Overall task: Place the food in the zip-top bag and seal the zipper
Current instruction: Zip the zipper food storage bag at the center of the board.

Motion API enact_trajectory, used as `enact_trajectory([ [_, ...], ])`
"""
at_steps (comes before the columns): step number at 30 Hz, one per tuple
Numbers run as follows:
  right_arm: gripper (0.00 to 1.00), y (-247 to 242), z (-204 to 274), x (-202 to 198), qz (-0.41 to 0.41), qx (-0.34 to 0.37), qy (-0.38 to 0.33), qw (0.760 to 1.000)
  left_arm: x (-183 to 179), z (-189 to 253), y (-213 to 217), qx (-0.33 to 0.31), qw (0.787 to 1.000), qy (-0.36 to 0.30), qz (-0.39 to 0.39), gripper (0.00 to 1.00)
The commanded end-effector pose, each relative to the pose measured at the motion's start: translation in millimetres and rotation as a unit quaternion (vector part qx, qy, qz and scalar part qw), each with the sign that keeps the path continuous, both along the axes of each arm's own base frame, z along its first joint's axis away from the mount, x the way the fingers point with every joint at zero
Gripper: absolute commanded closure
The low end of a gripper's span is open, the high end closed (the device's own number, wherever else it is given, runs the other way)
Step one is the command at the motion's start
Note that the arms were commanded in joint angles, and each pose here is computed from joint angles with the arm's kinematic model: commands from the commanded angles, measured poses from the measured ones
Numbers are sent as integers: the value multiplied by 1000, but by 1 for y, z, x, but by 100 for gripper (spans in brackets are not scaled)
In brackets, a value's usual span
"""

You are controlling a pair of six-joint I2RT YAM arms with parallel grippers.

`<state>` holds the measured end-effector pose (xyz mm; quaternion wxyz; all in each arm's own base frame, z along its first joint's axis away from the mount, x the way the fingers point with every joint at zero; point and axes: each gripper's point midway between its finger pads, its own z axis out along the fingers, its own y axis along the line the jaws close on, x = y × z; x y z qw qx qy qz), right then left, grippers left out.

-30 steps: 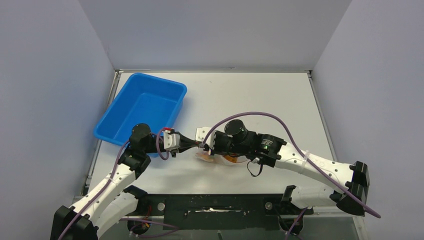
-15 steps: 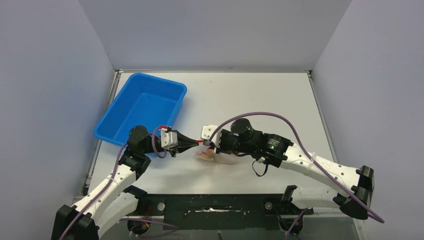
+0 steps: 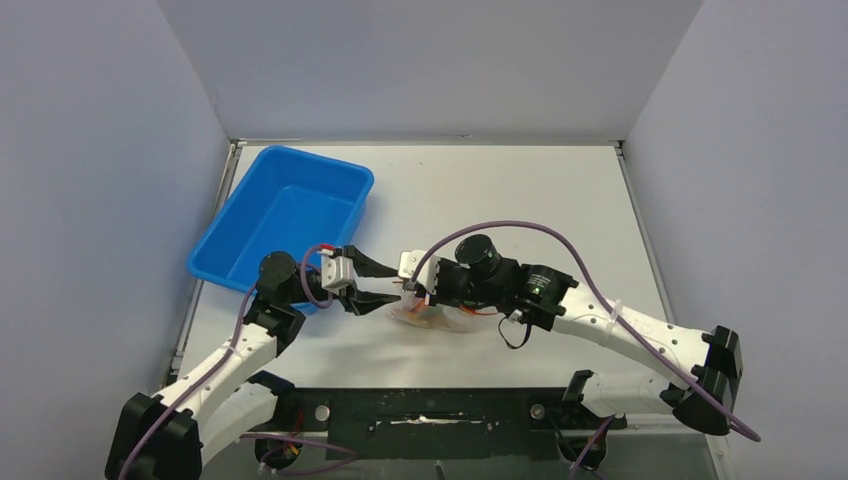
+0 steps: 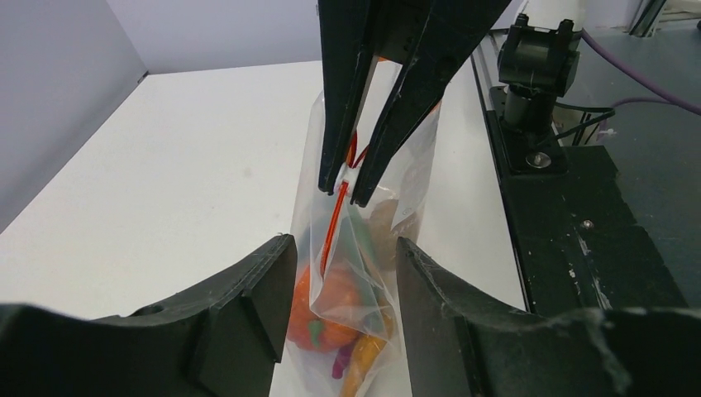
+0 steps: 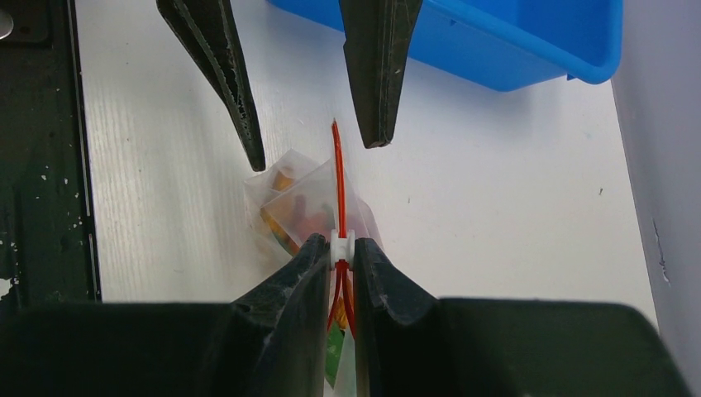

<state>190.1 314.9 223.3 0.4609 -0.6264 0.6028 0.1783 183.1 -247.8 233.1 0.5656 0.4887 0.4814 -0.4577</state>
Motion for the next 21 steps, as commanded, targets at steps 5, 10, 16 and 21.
enact_trajectory([
  [5,100,17,32,6,17,42,-28,999,6,27,-5,-19,999,-40,-11,54],
  [10,100,16,32,4,19,43,-26,999,8,28,-7,-19,999,-38,-17,59],
  [16,100,17,34,5,21,46,-28,998,5,26,-12,-15,999,-34,-39,68],
  [21,100,17,35,4,22,50,-29,998,4,25,-12,-14,998,-34,-42,73],
])
